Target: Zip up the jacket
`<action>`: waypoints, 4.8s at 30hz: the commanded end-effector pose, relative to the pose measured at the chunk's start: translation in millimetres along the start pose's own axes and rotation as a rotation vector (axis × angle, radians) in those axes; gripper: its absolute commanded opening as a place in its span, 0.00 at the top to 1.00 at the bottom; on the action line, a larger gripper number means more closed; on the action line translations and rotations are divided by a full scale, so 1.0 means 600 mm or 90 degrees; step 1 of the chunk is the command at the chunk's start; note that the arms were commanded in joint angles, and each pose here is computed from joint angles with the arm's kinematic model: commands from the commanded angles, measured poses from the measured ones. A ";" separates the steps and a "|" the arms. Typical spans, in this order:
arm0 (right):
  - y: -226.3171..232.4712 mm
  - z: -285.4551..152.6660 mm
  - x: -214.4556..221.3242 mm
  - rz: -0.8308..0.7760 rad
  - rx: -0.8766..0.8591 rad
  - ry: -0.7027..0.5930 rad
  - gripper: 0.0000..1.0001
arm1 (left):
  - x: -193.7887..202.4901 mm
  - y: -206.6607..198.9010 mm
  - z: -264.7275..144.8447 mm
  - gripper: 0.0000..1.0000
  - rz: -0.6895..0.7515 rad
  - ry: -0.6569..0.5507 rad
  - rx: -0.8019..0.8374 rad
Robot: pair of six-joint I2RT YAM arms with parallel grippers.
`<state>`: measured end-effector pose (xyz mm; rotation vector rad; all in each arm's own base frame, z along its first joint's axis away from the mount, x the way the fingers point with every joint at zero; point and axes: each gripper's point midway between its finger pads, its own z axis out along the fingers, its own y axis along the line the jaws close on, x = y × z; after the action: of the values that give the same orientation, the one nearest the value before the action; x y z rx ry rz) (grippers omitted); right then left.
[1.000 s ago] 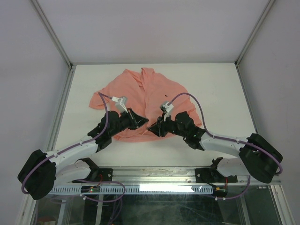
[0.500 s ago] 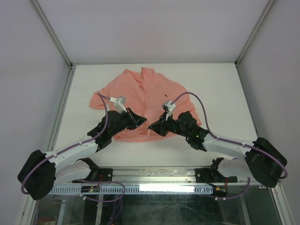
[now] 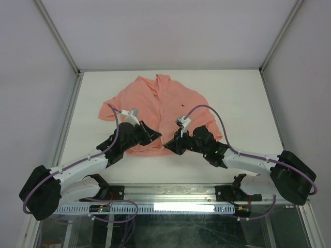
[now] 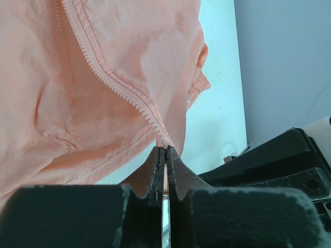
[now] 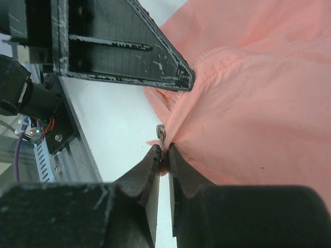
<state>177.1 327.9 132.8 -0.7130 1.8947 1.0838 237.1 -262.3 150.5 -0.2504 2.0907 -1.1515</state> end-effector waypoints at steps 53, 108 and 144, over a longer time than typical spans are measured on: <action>0.014 -0.003 -0.107 -0.044 -0.145 -0.141 1.00 | -0.020 -0.113 -0.042 0.96 0.121 -0.002 0.188; 0.040 -0.033 -0.131 -0.014 -0.183 -0.184 1.00 | 0.046 -0.050 -0.032 0.61 0.204 -0.005 0.273; -0.006 -0.046 -0.118 0.015 -0.129 -0.154 1.00 | 0.041 -0.035 -0.059 0.70 0.140 0.013 0.180</action>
<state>207.2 309.0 187.6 -0.6242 1.6611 1.3319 181.8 -262.1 129.0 0.1362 1.9702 -1.3141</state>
